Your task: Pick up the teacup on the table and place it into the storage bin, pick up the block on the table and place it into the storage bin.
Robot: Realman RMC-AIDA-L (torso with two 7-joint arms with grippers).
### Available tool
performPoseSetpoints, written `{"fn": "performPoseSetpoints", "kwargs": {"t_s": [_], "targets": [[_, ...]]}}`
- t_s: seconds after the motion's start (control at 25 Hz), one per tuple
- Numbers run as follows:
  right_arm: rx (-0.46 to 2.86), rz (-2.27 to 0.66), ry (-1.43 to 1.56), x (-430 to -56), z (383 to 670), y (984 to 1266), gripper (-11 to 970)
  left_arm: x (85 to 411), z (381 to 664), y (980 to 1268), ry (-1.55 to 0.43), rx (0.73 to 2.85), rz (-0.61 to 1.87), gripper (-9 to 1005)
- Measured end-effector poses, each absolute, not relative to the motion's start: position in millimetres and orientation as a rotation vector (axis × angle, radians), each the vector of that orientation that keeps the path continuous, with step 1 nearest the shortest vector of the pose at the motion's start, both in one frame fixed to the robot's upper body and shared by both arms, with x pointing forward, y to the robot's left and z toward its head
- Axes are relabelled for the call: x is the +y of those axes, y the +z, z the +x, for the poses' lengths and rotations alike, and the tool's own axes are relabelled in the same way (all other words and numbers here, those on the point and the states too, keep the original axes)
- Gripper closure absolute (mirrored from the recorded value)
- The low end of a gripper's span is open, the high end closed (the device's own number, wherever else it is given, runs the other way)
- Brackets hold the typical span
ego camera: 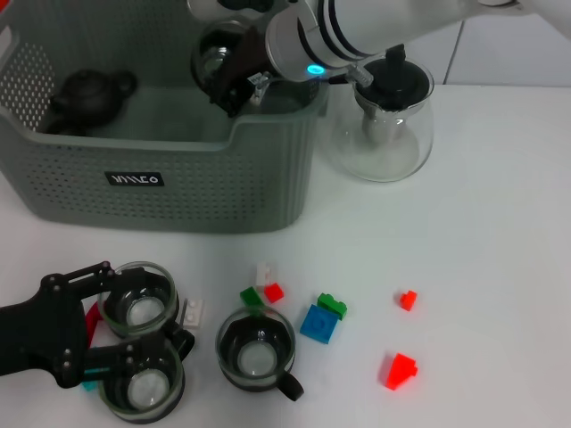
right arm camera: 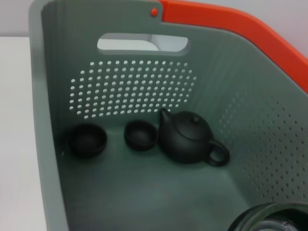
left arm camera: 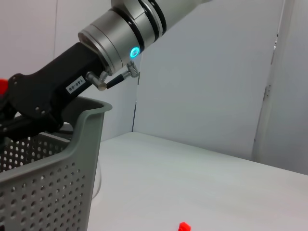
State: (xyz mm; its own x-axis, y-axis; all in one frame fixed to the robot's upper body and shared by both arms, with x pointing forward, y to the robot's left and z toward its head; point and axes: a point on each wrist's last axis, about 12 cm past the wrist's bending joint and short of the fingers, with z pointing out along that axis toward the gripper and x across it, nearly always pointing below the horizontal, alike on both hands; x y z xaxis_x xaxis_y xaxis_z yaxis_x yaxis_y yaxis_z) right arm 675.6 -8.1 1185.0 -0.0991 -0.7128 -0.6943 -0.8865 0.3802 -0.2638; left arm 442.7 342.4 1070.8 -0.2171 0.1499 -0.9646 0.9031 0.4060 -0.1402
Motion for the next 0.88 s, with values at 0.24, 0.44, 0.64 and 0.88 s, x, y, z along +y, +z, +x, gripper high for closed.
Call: {"fn": "performPoseSetpoints", "kwargs": {"t_s": [0.24, 0.44, 0.64, 0.88], "targets": [[1.883, -1.369, 0.268, -11.4, 677.0, 1183.4, 792, 342.3, 443.0, 1071.0, -0.93, 1.649, 0.941, 164], [1.883, -1.318, 0.272, -13.4, 679.8, 1185.0, 771, 342.6, 442.8, 1071.0, -0.929, 1.647, 0.938, 164], [1.867, -1.287, 0.279, -13.8, 681.5, 1188.3, 749, 343.0, 442.1, 1070.7, -0.927, 1.649, 0.935, 164], [1.745, -1.007, 0.489, -42.8, 681.1, 1218.8, 650, 344.2, 441.3, 1070.6, -0.922, 1.649, 0.925, 165]]}}
